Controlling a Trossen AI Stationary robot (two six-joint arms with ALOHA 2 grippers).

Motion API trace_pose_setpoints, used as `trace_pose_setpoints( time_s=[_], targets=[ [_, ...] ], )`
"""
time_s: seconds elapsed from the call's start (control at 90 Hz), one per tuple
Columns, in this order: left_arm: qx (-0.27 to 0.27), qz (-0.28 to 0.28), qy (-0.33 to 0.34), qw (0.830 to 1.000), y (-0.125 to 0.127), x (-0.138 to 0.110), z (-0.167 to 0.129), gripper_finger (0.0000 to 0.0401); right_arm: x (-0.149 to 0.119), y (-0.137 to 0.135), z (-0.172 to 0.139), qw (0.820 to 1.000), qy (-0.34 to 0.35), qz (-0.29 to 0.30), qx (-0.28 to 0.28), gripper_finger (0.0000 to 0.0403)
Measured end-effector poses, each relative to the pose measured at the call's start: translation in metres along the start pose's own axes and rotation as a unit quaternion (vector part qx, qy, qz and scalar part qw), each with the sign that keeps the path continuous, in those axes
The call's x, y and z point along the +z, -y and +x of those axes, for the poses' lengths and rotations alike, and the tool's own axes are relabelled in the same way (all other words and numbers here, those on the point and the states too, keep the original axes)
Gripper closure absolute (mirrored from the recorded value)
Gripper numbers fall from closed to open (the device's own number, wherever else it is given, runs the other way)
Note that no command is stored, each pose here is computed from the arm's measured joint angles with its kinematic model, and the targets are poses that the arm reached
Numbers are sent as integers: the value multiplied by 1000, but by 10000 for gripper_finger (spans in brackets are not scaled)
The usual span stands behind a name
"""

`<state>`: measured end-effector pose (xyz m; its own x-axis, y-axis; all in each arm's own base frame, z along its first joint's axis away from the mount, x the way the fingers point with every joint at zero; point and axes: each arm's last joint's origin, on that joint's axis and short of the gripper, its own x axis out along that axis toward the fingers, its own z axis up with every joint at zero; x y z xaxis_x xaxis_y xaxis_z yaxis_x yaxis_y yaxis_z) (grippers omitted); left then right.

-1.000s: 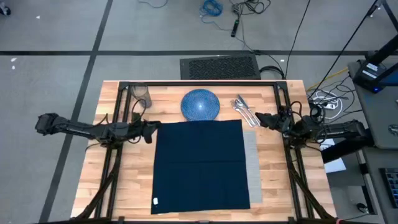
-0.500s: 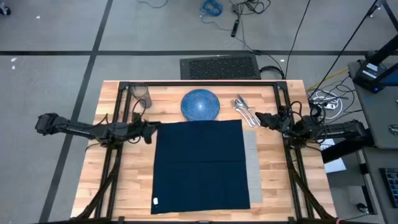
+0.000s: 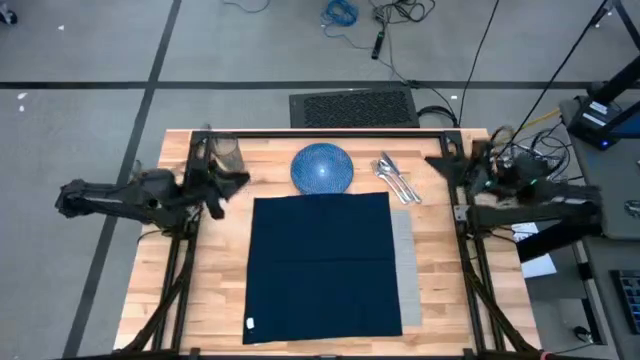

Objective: Set table place
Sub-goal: Fold the blue table napkin

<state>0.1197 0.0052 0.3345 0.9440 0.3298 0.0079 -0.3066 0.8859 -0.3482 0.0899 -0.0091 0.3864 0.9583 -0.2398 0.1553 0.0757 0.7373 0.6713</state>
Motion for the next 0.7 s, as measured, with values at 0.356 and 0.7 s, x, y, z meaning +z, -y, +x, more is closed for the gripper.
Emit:
trace_pose_setpoints(
  time_s=[0.356, 0.7],
  targets=[
    [133, 117, -140, 974, 22, 93, 16, 341, 86, -80, 34, 976, -110, -170, -76, 275],
    [189, 142, -370, 898, 6, 51, 86, 341, 62, -48, 69, 895, -298, -207, -261, 275]
  ],
)
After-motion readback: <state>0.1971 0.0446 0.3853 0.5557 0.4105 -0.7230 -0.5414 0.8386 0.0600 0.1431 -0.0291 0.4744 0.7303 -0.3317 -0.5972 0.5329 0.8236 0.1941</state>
